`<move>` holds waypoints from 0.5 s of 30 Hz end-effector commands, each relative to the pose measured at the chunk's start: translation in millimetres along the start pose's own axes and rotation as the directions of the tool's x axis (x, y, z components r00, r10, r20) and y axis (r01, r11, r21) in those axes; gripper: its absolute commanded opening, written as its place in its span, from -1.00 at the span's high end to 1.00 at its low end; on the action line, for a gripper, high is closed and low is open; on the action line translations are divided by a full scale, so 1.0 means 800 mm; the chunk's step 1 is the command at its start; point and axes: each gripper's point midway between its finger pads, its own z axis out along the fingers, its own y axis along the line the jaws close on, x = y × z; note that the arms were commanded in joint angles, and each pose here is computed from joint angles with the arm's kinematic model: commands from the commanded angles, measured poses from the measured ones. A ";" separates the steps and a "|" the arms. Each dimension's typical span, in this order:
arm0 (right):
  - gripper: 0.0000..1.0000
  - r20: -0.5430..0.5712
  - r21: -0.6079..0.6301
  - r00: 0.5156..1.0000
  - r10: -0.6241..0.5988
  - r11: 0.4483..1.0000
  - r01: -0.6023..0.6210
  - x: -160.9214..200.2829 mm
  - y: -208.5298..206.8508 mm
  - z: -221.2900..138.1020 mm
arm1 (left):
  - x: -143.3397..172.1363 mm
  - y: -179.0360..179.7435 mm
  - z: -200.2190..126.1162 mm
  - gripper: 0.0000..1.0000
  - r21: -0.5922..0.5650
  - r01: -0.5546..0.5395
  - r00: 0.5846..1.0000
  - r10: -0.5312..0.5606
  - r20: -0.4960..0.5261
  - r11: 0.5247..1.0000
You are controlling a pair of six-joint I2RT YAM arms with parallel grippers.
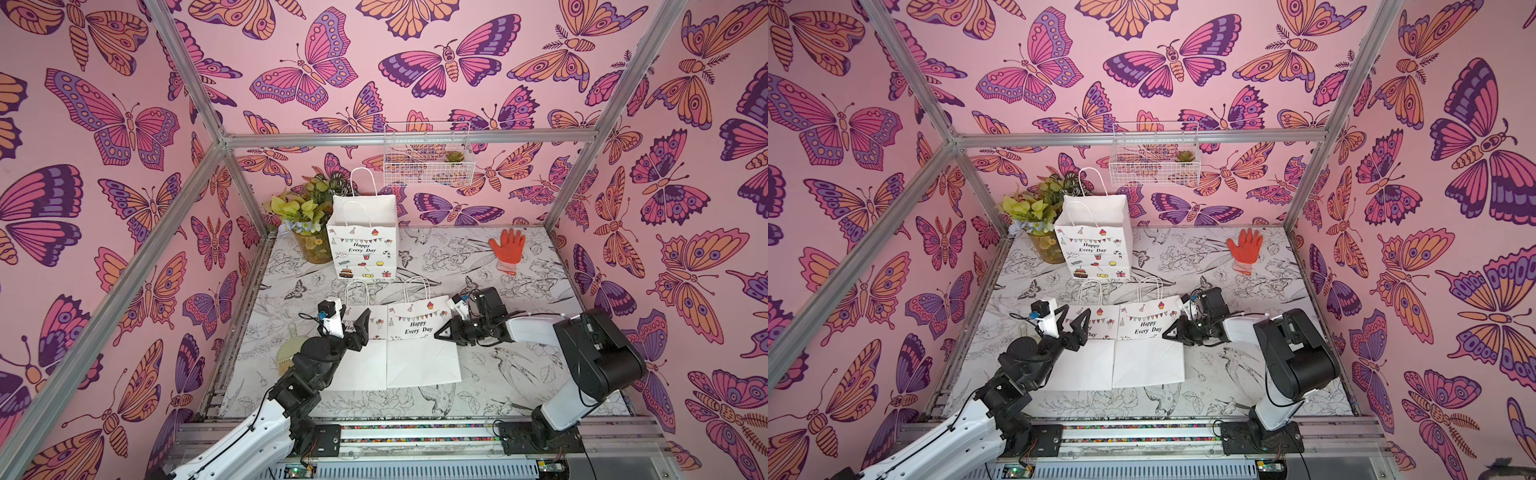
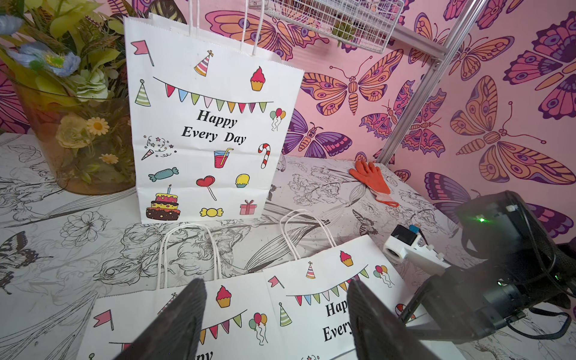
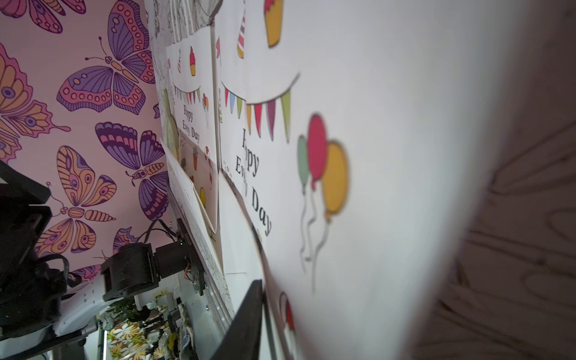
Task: Put away the paper bag
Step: Place the paper bag at the center of the board.
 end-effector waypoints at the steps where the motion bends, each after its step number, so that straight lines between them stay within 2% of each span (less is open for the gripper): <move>1: 0.11 -0.006 0.037 1.000 0.004 0.999 -0.004 0.005 -0.006 -0.001 | 0.003 0.000 0.000 -0.48 0.010 0.005 1.000 -0.005 0.007 1.000; 7: -0.27 -0.013 0.112 1.000 0.001 0.994 0.000 0.013 -0.017 -0.012 | 0.004 0.002 0.000 -0.48 0.005 0.002 1.000 -0.002 0.006 1.000; 15: -0.56 0.020 0.243 0.999 -0.030 0.970 0.024 0.020 -0.028 -0.039 | 0.007 0.000 0.002 -0.47 0.010 -0.004 1.000 0.004 -0.008 1.000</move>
